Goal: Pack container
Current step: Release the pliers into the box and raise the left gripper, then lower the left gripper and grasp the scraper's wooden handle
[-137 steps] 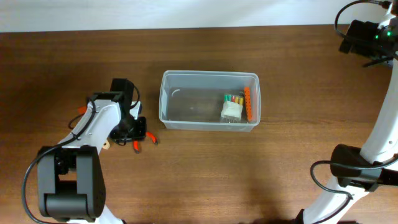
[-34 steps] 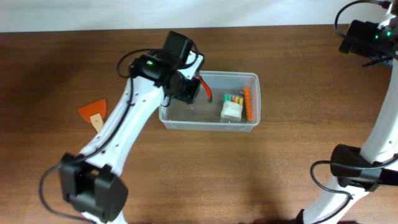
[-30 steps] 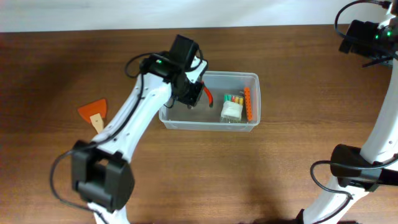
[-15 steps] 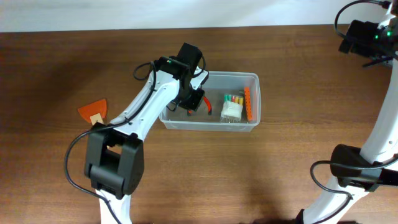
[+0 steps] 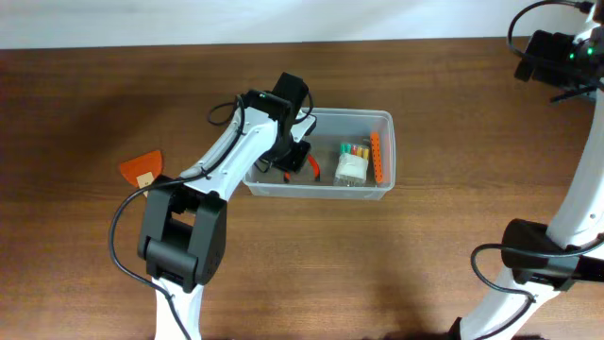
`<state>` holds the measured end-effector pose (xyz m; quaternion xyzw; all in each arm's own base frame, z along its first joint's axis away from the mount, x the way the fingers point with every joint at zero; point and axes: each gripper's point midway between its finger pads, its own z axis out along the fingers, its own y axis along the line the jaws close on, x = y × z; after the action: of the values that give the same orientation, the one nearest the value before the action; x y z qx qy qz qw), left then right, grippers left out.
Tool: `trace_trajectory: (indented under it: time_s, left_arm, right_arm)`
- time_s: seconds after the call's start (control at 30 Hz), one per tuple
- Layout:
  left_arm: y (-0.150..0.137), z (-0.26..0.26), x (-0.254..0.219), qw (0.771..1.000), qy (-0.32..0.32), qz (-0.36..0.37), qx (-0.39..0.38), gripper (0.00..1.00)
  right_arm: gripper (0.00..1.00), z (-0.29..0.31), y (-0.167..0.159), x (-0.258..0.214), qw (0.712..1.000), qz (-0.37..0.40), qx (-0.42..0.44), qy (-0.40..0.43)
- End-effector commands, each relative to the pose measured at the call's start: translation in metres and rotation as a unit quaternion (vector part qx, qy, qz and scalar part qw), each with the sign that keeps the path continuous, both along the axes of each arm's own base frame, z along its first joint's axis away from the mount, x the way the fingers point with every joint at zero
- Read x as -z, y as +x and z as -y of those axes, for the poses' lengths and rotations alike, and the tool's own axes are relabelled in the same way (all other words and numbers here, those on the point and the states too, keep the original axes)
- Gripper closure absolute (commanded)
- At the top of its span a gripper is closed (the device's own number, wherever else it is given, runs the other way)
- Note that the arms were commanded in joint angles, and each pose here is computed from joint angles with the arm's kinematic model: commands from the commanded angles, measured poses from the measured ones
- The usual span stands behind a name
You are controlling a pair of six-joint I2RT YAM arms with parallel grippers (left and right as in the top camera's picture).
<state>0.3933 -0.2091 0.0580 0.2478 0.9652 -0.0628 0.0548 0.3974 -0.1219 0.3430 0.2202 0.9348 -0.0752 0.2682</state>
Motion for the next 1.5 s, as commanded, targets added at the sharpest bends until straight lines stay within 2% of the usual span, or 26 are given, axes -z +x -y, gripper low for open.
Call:
trace_trajectory:
  time_s: [0.0, 0.03, 0.07, 0.17, 0.33, 0.47, 0.63, 0.77, 0.9, 1.27, 1.47]
  left_arm:
    - [0.005, 0.005, -0.003, 1.0, -0.007, 0.01, 0.011, 0.84]
    - [0.005, 0.005, -0.003, 1.0, -0.007, 0.01, 0.011, 0.75]
    - [0.005, 0.005, -0.003, 1.0, -0.008, 0.011, 0.011, 0.53]
    - [0.005, 0.005, -0.003, 1.0, -0.008, 0.011, 0.011, 0.4]
    - [0.015, 0.004, -0.025, 1.0, -0.014, 0.024, 0.005, 0.38]
    - [0.037, -0.005, -0.094, 0.997, -0.03, 0.064, -0.02, 0.34]
    - [0.059, -0.053, -0.172, 0.985, -0.02, 0.13, -0.109, 0.32]
    - [0.055, -0.104, -0.206, 0.971, -0.011, 0.138, -0.193, 0.24]
    - [0.04, -0.149, -0.207, 0.964, 0.008, 0.105, -0.244, 0.22]
    - [0.039, -0.24, -0.197, 0.923, 0.056, 0.094, -0.37, 0.16]
    - [0.019, -0.279, -0.156, 0.894, 0.098, 0.023, -0.436, 0.14]
  right_arm:
    - [0.01, 0.001, -0.003, -0.001, 1.0, 0.0, 0.001, 0.001]
    - [0.01, 0.001, -0.002, -0.001, 1.0, 0.0, 0.001, 0.001]
    - [0.01, 0.001, -0.003, -0.001, 1.0, 0.0, 0.002, 0.001]
    - [0.01, 0.001, -0.003, -0.001, 1.0, 0.0, 0.001, 0.001]
    - [0.01, 0.001, -0.003, -0.001, 1.0, 0.0, 0.001, 0.001]
    - [0.01, 0.001, -0.003, -0.001, 1.0, 0.0, 0.001, 0.001]
    - [0.01, 0.001, -0.002, -0.001, 1.0, 0.0, 0.002, 0.001]
    - [0.01, 0.001, -0.003, -0.001, 1.0, 0.0, 0.001, 0.001]
    - [0.01, 0.001, -0.003, -0.001, 1.0, 0.0, 0.002, 0.001]
    - [0.01, 0.001, -0.003, -0.001, 1.0, 0.0, 0.001, 0.001]
    - [0.01, 0.001, -0.003, -0.001, 1.0, 0.0, 0.002, 0.001]
